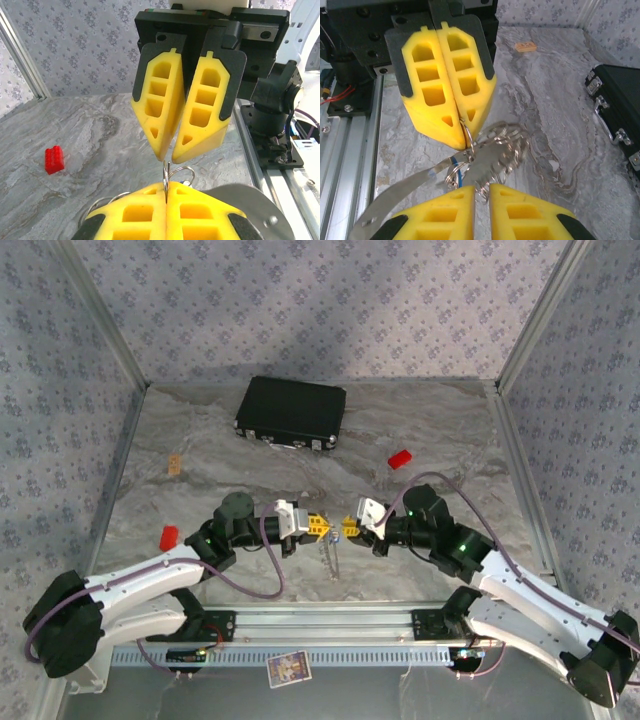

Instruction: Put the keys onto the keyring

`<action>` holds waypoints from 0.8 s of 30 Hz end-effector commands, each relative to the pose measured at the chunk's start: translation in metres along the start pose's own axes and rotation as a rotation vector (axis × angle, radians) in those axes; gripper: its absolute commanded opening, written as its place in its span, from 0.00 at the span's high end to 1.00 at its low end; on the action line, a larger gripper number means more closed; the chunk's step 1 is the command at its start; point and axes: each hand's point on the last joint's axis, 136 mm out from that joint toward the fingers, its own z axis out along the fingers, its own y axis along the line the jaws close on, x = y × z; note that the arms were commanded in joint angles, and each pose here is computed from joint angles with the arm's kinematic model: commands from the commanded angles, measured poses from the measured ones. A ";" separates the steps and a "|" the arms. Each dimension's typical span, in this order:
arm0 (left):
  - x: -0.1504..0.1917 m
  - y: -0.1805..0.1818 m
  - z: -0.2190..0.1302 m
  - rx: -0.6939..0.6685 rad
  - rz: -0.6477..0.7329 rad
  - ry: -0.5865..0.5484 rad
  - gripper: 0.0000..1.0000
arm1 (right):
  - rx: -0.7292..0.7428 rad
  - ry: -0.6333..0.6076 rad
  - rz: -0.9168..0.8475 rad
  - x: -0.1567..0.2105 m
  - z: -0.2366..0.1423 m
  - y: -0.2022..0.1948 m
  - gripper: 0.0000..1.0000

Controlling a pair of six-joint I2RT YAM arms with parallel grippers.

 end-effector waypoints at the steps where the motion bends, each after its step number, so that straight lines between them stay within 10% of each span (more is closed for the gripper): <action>1: -0.021 -0.005 0.002 0.035 0.057 -0.061 1.00 | -0.026 -0.063 0.003 -0.013 -0.001 0.003 0.83; 24: -0.025 -0.007 0.004 0.059 0.057 -0.066 1.00 | -0.079 -0.070 0.021 -0.012 0.015 0.005 0.83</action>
